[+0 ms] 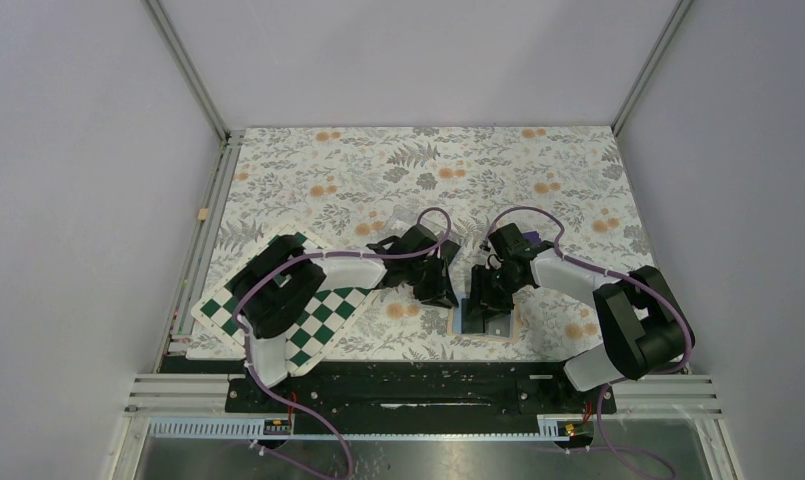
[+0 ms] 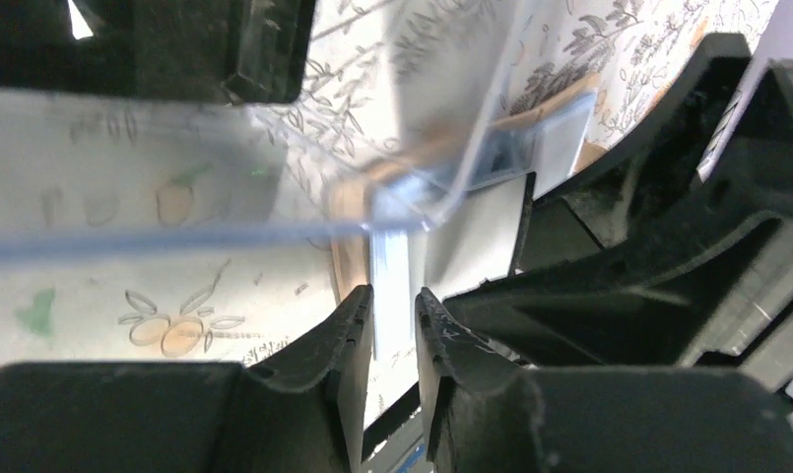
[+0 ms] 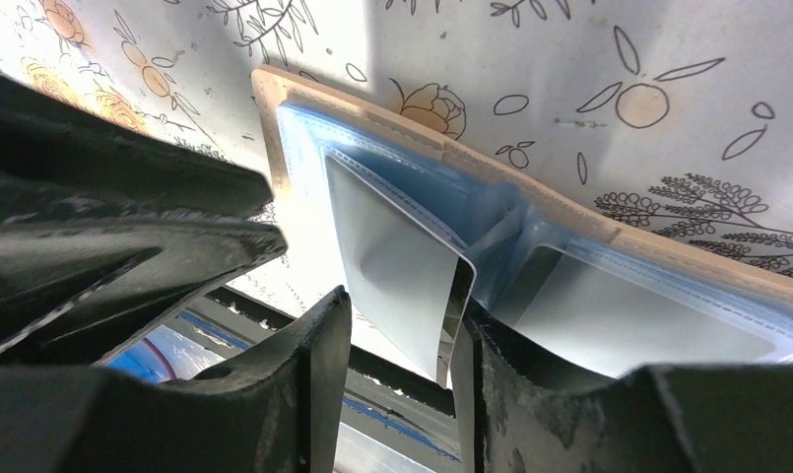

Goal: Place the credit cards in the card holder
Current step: Insert the credit card into the card holder.

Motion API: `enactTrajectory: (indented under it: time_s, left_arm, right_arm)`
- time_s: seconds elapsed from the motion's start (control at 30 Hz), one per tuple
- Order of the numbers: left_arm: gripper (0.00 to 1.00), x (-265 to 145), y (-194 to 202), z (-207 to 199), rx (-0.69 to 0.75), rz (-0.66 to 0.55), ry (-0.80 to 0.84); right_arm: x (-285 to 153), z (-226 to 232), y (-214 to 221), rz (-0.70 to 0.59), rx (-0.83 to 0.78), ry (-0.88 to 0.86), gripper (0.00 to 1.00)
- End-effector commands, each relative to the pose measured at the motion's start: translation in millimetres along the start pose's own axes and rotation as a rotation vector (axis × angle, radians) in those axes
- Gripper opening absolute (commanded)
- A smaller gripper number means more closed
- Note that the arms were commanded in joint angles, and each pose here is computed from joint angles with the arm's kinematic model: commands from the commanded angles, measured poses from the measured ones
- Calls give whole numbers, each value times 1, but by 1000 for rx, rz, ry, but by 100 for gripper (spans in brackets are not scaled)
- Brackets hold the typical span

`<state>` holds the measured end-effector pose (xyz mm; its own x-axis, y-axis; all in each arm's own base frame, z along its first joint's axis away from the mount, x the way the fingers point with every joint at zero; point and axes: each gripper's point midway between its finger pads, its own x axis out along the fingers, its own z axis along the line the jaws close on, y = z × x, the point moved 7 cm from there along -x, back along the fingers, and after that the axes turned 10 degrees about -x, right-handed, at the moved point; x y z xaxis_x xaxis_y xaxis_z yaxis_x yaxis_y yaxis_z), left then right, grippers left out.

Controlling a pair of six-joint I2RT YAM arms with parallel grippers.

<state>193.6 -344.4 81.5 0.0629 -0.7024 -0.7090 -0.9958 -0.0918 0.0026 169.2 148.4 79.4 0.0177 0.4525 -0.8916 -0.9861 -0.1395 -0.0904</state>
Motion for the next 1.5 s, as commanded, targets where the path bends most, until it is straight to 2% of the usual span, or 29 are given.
enactTrajectory:
  time_s: [0.0, 0.23, 0.4, 0.6, 0.77, 0.87, 1.0, 1.1, 1.37, 1.47]
  left_arm:
    - [20, -26, 0, -23, 67, -69, 43]
    - [15, -23, 3, -37, 64, -38, 111]
    - [15, -3, 6, -25, 42, -13, 63]
    - [17, 11, 9, -17, -2, 5, 139]
    - [17, 16, 8, -5, -29, -5, 57]
    - [26, 15, 7, 4, -35, -29, -28]
    - [32, 12, 6, 12, -39, -59, -163]
    - [35, 12, 6, 9, 0, -67, -204]
    - [27, 29, 12, 11, -3, -5, -184]
    - [25, 29, 12, 8, -1, 3, -161]
  right_arm:
    - [-2, -1, -2, 2, -27, 34, 48]
    - [-3, 0, -3, -1, -27, 26, 48]
    - [-3, 1, -3, 0, -26, 22, 49]
    - [-4, 2, -1, -3, -26, 15, 50]
    - [-6, 3, -1, -6, -26, 3, 52]
    - [-7, 4, 0, -12, -23, 0, 57]
    - [-8, 4, 0, -13, -24, -1, 60]
    - [-8, 5, 1, -11, -21, -4, 63]
    - [-21, 11, 1, -37, -30, -12, 81]
    - [-27, 12, 2, -51, -33, -11, 84]
